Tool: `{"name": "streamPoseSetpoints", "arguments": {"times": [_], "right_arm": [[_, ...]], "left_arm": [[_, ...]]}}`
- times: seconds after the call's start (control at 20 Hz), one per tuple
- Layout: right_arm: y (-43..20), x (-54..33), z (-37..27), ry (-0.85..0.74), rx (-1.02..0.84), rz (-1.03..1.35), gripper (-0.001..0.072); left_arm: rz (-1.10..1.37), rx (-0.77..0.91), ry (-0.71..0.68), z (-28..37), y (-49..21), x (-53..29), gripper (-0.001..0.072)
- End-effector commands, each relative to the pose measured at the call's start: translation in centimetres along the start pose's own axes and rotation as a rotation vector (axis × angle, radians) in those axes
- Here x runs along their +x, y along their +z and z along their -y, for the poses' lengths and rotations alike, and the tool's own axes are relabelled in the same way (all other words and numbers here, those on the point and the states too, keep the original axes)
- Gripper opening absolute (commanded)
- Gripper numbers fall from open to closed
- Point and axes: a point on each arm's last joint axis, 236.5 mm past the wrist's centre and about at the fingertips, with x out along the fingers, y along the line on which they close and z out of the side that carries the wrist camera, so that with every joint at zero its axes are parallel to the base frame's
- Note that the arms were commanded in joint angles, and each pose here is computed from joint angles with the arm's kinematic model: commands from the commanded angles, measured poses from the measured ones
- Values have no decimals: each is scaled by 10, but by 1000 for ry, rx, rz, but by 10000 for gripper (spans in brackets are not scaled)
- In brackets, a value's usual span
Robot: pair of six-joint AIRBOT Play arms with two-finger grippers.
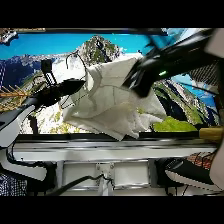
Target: Fold the clothes and pants, and hang the long-sleeved shirts on hangers.
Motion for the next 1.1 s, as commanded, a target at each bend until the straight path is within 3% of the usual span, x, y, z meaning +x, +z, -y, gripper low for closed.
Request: {"name": "streamPoseSetpoints", "arguments": {"times": [0.0,0.15,0.2,0.45,0.85,0.95,1.0,1.05], "right_arm": [[-19,-77,106,-510,-207,-61,380],[-14,-57,114,-465,-226,-10,610],[-15,-39,111,-416,-231,-2,656],[-31,54,98,-176,-267,-22,669],[-8,113,93,-39,-263,83,667],[-6,124,90,-1,-244,98,595],[-6,129,89,14,-236,101,465],[-5,132,86,30,-230,106,191]], "left_arm": [[-20,-12,-24,10,-3,10,19],[-38,-30,-44,15,-9,18,19],[-45,-31,-50,16,-11,21,19],[-54,-59,-57,18,-14,25,19],[-53,-70,-56,18,-14,25,19],[-53,-70,-56,18,-14,25,20],[-53,-70,-56,18,-14,25,20],[-53,-71,-56,18,-14,25,20]]}}
